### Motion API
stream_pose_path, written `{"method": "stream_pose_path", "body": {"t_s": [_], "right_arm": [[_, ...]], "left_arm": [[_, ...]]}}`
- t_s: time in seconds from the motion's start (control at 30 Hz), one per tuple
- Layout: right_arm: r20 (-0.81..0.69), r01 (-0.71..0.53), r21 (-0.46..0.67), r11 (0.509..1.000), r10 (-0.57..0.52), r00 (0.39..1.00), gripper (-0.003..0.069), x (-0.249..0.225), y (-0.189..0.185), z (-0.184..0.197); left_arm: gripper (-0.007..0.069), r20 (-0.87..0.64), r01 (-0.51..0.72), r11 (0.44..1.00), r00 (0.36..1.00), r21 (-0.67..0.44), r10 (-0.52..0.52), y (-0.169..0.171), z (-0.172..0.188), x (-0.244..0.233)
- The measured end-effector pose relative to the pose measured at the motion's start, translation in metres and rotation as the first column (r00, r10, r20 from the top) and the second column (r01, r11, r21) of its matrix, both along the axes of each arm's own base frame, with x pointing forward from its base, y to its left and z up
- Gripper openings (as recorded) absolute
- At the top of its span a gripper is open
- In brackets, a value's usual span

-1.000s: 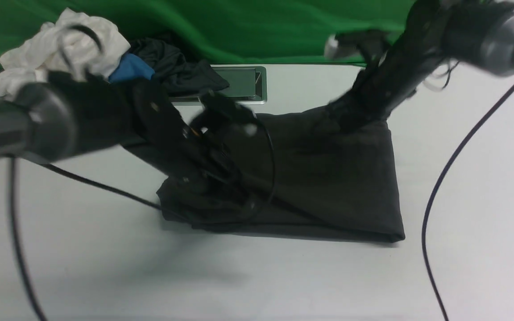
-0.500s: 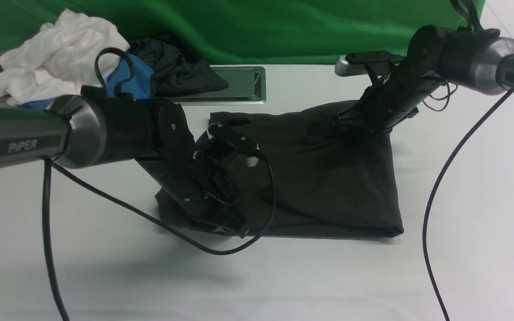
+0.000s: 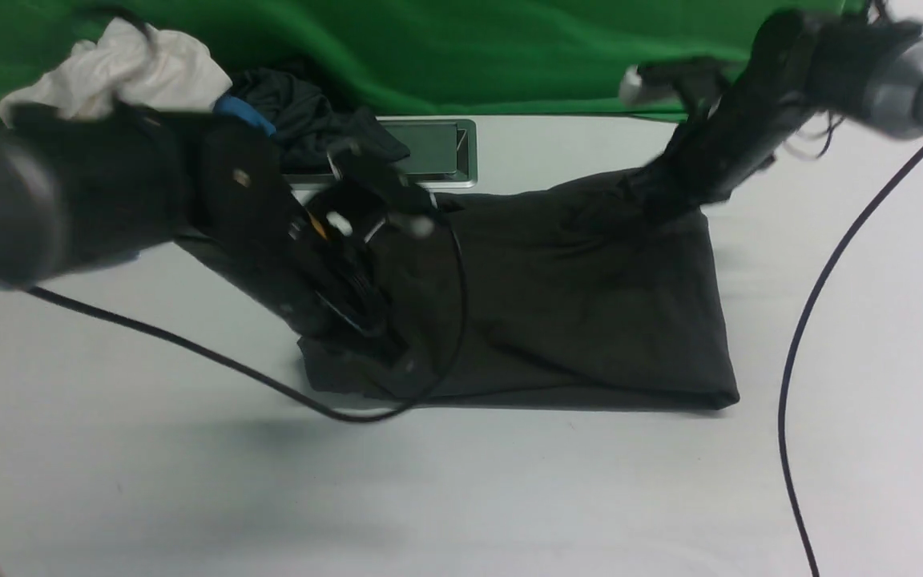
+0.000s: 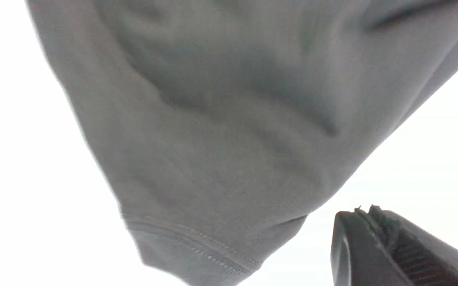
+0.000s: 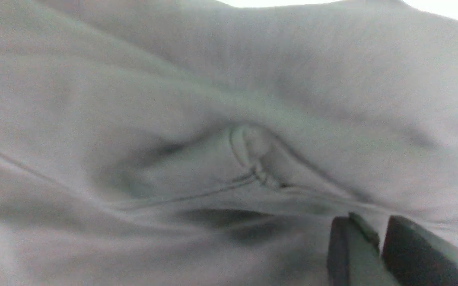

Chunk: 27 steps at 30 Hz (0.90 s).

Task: Fold a long-sleeved shirt on a white desktop.

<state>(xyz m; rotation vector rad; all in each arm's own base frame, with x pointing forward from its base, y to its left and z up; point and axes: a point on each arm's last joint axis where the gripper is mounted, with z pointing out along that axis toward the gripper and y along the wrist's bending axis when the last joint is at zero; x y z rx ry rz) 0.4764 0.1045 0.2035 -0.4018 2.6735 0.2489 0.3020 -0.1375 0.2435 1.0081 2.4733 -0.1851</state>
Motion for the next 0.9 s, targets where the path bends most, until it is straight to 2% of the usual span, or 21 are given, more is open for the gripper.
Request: {"method": "stream_pose_path", "body": {"t_s": [0.07,0.1,0.13,0.17,0.3,0.5,0.57,0.73,0.9], "right_arm": [[0.034,-0.008,0.007,1.0,0.007,0.999,0.0146,-0.009,-0.001,0.032],[0.037,-0.01,0.008,1.0,0.009,0.999,0.0146,-0.011,-0.002,0.037],[0.045,-0.018,0.01,1.0,0.018,0.999,0.0146,-0.02,-0.003,0.059],[0.044,-0.02,0.01,1.0,0.019,0.999,0.0146,-0.022,-0.003,0.061],[0.032,-0.036,0.004,0.999,0.036,0.999,0.0146,-0.056,-0.009,0.102],[0.071,0.018,-0.019,1.0,-0.017,0.997,0.0141,-0.13,-0.028,0.141],[0.091,0.04,-0.012,0.999,-0.039,0.995,0.0122,-0.163,-0.035,0.147],[0.136,0.103,0.032,0.994,-0.106,0.985,0.0035,-0.245,-0.051,0.142],[0.178,0.153,0.08,0.985,-0.165,0.97,0.0029,-0.304,-0.063,0.124]], "left_arm": [[0.0052,0.086,-0.003,0.999,0.996,-0.038,0.007,0.005,0.03,-0.011],[0.0052,0.095,-0.003,0.999,0.995,-0.042,0.007,0.005,0.032,-0.012],[0.0052,0.168,-0.005,0.997,0.986,-0.073,0.017,0.01,0.053,-0.023],[0.0052,0.182,-0.005,0.997,0.983,-0.079,0.019,0.01,0.056,-0.024],[0.0052,0.422,-0.02,0.978,0.9,-0.207,0.108,0.032,0.094,-0.07],[0.0052,0.591,-0.007,0.943,0.777,-0.332,0.214,0.068,0.085,-0.149],[0.0052,0.653,0.008,0.929,0.713,-0.371,0.255,0.08,0.074,-0.173],[0.0052,0.759,0.055,0.895,0.556,-0.442,0.34,0.099,0.056,-0.21],[0.0058,0.786,0.078,0.883,0.496,-0.464,0.369,0.106,0.044,-0.224]]}}
